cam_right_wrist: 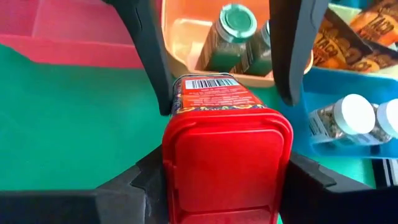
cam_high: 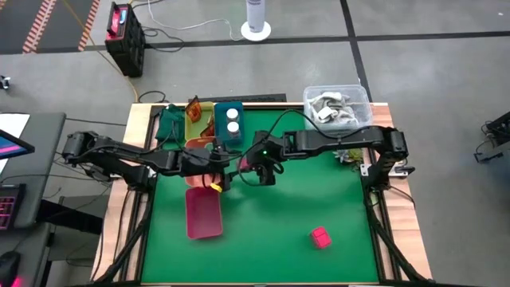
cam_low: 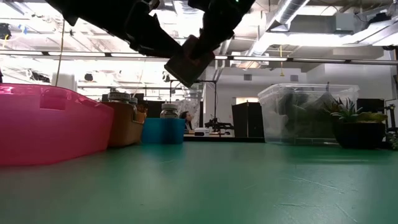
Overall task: Sort spices by type
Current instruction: Put the top red seasoning can into the pink bin
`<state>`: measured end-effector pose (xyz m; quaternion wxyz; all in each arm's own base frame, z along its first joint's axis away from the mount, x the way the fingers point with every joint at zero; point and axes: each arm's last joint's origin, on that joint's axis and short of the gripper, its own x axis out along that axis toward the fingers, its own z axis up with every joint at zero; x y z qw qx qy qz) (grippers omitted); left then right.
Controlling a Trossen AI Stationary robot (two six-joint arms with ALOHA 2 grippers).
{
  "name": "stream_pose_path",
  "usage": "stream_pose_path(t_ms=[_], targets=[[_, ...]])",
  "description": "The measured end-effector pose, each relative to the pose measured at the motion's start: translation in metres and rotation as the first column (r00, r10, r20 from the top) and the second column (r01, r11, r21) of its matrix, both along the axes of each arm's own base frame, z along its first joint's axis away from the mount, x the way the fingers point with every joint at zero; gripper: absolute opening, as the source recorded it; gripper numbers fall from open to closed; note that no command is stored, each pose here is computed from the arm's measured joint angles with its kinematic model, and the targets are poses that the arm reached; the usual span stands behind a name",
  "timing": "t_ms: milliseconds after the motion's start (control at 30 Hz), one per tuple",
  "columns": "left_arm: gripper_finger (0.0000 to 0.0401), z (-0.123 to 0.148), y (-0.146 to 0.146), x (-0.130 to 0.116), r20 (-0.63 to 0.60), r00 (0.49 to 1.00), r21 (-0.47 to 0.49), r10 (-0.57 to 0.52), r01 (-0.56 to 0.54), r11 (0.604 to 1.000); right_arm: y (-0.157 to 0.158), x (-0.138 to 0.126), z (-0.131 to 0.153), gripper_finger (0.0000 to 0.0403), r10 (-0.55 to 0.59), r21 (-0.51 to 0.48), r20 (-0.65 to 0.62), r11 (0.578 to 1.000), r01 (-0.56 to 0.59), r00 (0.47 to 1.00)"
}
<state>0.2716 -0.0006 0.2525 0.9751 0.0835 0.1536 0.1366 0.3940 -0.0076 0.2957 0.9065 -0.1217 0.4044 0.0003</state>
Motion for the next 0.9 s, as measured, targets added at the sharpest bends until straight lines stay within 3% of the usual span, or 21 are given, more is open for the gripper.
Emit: stream_pose_path(t_ms=[267, 600, 900], targets=[[0.0275, -0.0029, -0.0007, -0.0006, -0.032, 0.999, -0.008, -0.036, 0.035, 0.999, 0.0005, 0.0021, 0.0020, 0.0239, 0.016, -0.013, 0.028, 1.000, -0.016, 0.999], [0.0191, -0.0048, -0.0008, -0.0013, -0.061, 0.997, 0.015, -0.044, 0.045, 0.999, 0.0043, 0.0049, 0.0048, 0.0242, 0.049, -0.047, 0.064, 0.998, -0.046, 0.997], [0.0185, -0.0054, -0.0008, -0.0014, -0.064, 0.997, 0.009, -0.042, 0.043, 0.999, -0.0016, 0.0011, 0.0078, 0.0298, 0.048, -0.045, 0.054, 0.998, -0.046, 0.997]])
